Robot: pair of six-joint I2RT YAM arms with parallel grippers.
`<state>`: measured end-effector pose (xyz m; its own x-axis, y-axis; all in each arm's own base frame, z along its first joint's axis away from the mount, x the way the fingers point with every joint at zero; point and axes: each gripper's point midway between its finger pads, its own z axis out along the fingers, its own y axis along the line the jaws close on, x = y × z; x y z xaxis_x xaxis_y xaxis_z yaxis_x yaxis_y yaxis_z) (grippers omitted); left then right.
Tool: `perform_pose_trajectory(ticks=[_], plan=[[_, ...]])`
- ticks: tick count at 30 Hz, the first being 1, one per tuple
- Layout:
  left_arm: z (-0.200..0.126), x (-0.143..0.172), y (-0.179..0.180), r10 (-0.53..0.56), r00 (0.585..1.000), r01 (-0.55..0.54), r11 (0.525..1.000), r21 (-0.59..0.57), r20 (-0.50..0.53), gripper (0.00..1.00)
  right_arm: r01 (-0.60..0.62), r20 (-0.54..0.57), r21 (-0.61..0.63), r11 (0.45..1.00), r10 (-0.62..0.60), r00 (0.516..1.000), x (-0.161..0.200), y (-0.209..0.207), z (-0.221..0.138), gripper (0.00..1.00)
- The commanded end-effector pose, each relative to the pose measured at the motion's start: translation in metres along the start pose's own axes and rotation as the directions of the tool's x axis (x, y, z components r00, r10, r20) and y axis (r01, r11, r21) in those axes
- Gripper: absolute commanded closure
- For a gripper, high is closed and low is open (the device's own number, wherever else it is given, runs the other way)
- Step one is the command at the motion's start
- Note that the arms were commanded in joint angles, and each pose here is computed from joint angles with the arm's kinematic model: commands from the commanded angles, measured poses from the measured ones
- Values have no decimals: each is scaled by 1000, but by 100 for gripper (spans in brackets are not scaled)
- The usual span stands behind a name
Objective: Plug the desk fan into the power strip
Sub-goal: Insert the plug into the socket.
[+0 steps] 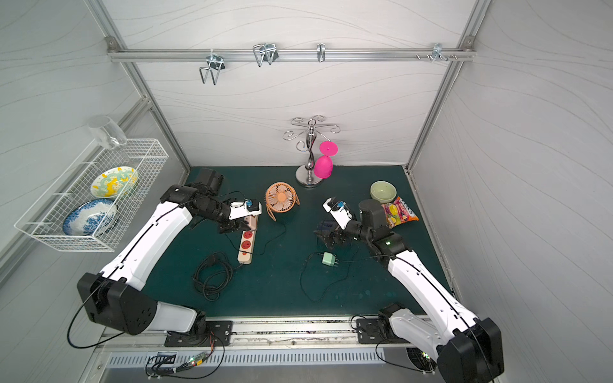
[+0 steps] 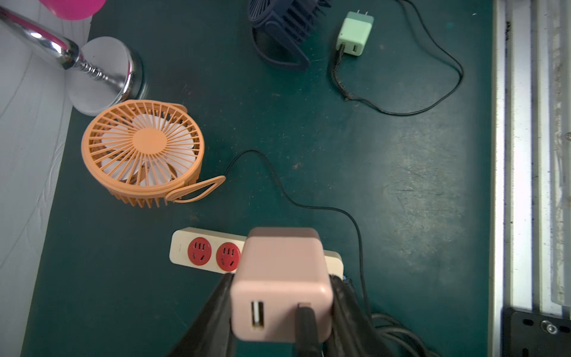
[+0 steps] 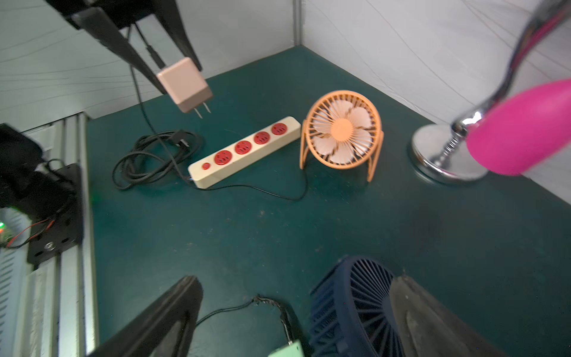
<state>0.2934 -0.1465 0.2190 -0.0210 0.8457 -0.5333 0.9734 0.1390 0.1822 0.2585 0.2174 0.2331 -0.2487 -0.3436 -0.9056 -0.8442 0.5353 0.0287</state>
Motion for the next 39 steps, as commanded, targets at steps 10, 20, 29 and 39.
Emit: perform_pose_trajectory(ticks=[10,20,29,39], plan=[[20,29,63,91,994,-93,995,-29,-57,100,-139,-58,77,987,143,988,38,-6,-6,1],[39,43,111,129,989,-123,988,94,-66,100,-210,-105,113,971,222,969,48,-14,-1,1],[64,67,100,168,981,-141,960,244,-94,100,-239,-142,103,965,252,957,53,-12,2,1],[85,83,109,148,981,-116,967,229,-128,100,-239,-137,94,967,250,959,52,-11,2,1]])
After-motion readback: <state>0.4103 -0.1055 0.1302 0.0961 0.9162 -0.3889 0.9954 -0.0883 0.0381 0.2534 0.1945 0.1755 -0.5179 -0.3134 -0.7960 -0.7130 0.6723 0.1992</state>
